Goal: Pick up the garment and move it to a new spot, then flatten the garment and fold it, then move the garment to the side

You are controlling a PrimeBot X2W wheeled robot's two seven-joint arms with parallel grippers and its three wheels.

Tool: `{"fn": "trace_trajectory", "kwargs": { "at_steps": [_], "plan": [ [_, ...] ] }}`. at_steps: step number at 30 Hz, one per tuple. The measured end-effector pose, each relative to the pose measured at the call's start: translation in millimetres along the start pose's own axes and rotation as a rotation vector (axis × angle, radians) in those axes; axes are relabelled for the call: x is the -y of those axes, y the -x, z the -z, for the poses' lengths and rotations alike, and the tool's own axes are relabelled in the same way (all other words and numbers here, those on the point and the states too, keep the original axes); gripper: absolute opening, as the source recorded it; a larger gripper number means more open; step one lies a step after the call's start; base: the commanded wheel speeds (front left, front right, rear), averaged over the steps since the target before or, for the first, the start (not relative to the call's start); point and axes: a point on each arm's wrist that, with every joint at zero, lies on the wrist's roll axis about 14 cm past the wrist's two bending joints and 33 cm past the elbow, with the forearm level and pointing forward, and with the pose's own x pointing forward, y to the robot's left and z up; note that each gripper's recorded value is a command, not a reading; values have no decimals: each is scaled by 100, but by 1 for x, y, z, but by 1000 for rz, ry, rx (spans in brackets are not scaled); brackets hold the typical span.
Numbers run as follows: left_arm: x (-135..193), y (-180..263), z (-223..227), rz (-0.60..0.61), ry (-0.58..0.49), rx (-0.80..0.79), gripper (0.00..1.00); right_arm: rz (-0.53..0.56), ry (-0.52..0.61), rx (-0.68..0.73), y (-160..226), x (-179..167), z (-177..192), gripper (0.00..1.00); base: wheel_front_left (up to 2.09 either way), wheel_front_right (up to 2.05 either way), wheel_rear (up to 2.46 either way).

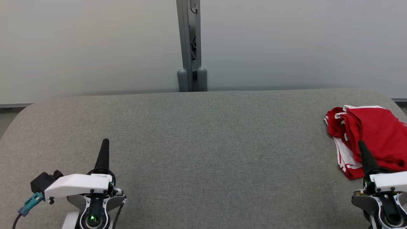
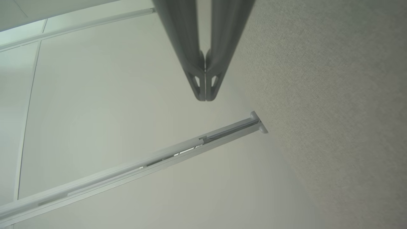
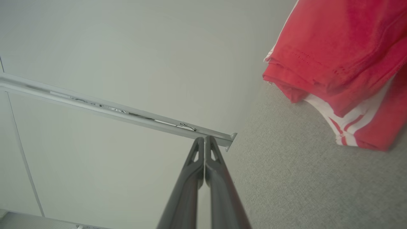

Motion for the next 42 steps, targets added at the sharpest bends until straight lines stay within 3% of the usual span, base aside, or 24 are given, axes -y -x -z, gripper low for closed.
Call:
{"fn": "trace_trajectory", "kwargs": {
  "at_steps": [42],
  "plan": [
    [19, -32, -7, 55, 300, -4, 0, -61, -312, -9, -29, -15, -11, 0, 0, 0, 0]
  ]
}}
